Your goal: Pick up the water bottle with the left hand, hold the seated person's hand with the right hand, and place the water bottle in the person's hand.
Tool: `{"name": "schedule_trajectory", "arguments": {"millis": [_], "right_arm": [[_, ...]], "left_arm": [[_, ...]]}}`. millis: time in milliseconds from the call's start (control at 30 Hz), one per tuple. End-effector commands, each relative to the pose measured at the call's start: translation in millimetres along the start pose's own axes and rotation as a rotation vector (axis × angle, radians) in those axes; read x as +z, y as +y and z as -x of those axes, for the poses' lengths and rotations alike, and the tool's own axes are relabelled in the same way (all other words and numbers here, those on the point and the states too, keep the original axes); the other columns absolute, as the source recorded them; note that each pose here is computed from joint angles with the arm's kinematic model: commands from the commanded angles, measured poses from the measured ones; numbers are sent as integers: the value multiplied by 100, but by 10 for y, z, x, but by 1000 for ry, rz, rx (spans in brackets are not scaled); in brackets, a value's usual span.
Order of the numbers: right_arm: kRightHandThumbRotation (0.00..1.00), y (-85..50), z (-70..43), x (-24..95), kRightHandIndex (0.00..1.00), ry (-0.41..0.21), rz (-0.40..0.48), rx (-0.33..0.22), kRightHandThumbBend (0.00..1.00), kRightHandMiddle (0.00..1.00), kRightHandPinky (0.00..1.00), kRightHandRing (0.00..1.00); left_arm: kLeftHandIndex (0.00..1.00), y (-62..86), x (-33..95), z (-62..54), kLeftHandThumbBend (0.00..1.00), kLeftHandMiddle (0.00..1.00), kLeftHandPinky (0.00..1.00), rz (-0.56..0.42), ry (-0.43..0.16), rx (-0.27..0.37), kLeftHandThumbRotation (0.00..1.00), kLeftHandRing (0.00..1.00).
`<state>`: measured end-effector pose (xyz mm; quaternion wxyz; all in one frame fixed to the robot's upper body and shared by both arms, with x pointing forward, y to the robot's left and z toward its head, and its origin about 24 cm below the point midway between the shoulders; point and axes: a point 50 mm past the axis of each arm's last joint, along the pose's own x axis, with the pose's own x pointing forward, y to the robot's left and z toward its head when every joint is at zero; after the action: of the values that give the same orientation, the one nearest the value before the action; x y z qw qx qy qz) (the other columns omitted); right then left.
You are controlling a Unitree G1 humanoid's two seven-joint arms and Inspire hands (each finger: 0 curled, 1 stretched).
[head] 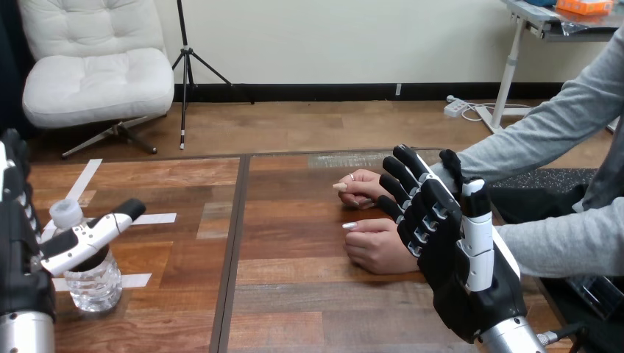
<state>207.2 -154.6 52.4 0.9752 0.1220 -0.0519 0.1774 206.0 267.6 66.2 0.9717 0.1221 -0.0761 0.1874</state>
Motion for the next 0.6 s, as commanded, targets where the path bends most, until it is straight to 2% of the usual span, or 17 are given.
{"name": "schedule_trajectory", "arguments": {"millis": [0,100,567], "right_arm": [[100,62,-136,182,97,-96,19,51,79,98,100,99],[100,62,-136,182,97,-93,15,50,79,98,100,99],[100,64,-138,183,96,-96,19,51,80,97,100,99]], "left_arm": [[100,-63,92,-133,100,100,100,-14,-41,-36,0,100],[100,-69,78,-135,100,100,100,-5,-32,-37,0,100],[100,-65,8,-160,100,100,100,-74,32,-32,0,100]]}}
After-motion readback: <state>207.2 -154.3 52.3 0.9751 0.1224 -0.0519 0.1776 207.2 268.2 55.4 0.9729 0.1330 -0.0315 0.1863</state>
